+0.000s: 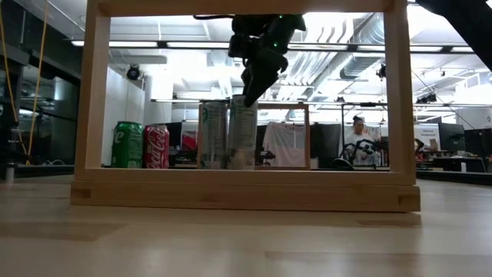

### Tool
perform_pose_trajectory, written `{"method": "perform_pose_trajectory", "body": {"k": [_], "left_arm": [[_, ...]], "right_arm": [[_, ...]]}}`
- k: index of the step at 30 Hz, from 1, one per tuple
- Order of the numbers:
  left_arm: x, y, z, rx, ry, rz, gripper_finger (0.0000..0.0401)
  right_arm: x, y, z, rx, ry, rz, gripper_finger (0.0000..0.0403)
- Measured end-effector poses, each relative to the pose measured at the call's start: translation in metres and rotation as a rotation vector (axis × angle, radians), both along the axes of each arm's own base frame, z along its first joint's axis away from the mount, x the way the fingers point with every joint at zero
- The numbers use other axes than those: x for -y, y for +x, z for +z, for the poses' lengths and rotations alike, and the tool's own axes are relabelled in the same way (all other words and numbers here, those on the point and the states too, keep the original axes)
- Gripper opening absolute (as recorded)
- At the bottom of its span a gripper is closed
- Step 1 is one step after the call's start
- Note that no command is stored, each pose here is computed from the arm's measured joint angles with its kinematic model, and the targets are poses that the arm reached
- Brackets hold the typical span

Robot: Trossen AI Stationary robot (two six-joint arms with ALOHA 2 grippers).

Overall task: Place canned beverage on shelf
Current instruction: Put the right white and pink can on the shelf aligned with the other white and pink can

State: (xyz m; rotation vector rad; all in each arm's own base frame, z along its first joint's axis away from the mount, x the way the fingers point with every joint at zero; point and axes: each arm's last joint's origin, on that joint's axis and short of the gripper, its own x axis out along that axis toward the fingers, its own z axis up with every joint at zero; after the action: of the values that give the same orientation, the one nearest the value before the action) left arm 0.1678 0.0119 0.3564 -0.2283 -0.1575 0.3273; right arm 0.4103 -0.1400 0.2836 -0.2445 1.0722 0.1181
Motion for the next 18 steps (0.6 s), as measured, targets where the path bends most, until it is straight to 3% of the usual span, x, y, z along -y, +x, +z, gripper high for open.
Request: {"method": "perform_pose_trajectory", "body": {"k": [18], "left_arm": [[0.0000, 0.0000, 0.0000, 0.008, -0.022, -0.003, 0.0294]], "right_arm": [[0.0031, 0.0016, 0.0012, 0.015, -0.045, -0.021, 0.0260]]}}
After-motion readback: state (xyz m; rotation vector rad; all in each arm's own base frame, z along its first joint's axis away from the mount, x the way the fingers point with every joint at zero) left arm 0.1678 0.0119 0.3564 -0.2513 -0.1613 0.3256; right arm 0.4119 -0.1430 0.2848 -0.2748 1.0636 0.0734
